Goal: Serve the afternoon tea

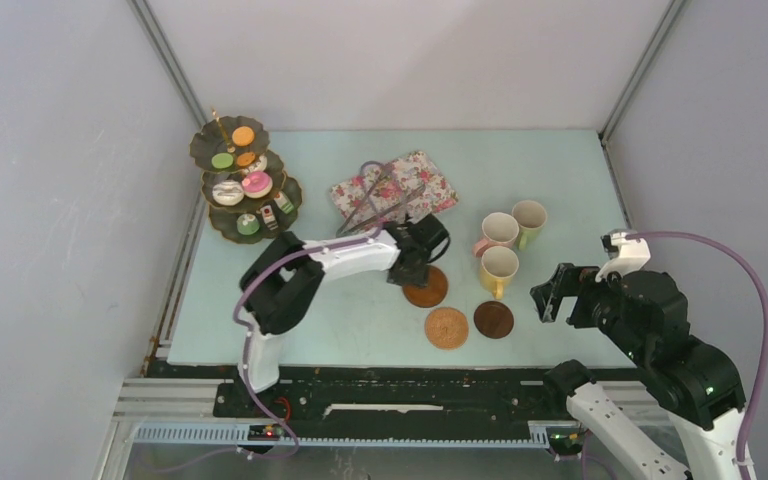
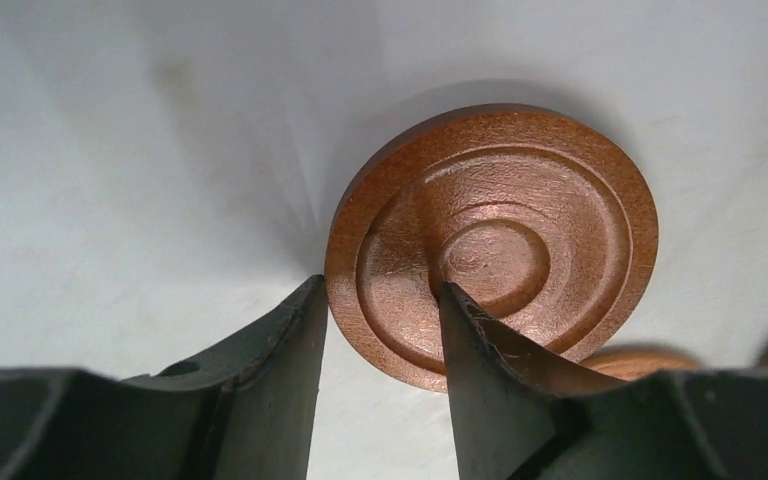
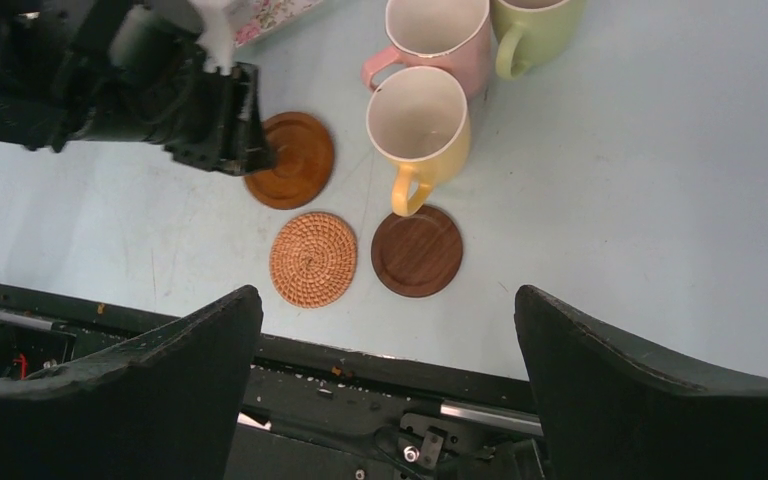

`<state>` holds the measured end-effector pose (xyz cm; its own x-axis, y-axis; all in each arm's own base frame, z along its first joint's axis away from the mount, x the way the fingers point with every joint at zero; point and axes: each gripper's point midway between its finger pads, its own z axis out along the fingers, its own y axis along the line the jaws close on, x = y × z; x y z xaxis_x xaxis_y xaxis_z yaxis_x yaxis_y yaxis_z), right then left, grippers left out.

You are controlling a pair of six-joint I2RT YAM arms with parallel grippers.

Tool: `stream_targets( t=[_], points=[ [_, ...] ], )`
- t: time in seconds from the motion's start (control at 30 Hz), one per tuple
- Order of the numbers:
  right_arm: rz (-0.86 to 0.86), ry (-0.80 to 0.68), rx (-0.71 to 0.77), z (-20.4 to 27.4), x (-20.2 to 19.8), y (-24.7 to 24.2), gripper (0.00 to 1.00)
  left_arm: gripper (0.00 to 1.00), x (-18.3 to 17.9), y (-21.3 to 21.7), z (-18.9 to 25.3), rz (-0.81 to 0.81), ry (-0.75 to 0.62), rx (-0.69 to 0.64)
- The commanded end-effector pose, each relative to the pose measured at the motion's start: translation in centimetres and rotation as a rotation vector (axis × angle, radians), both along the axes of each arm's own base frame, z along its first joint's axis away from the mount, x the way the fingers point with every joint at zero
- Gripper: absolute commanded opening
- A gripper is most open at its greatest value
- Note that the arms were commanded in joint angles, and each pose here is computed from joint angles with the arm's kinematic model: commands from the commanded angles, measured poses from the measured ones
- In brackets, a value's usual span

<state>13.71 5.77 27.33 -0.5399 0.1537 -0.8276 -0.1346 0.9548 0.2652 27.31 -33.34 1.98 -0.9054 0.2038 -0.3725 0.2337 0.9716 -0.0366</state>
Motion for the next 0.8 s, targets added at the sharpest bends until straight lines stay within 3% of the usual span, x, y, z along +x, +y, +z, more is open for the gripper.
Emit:
stream_targets(
  t=[0.0,0.07,0.3,0.4,0.6,0.77],
  points=[
    [0.023,-0.006,0.004,0.1,0.6,0.6,1.0,0.5,-2.7,11.0,-2.1,0.199,0.067,0.184],
    [0.028,-0.003,0.006,-0.1,0.7,0.8,1.0,0.5,-4.3,14.9,-2.6,0.279,0.081,0.208],
    [0.052,0.002,0.009,-0.3,1.3,1.5,1.0,0.5,-4.7,25.5,-1.4,0.578,0.054,0.265],
    [0.056,-0.005,0.009,-0.1,1.5,1.6,1.0,0.48,-3.0,26.3,-1.1,0.624,0.042,0.18],
    [0.048,-0.017,0.014,0.1,1.3,1.4,1.0,0.44,0.9,29.5,1.9,0.724,-0.055,0.263],
    [0.046,-0.012,0.013,-0.1,1.0,1.3,1.0,0.44,4.4,32.4,2.3,0.759,-0.045,0.294]
  ],
)
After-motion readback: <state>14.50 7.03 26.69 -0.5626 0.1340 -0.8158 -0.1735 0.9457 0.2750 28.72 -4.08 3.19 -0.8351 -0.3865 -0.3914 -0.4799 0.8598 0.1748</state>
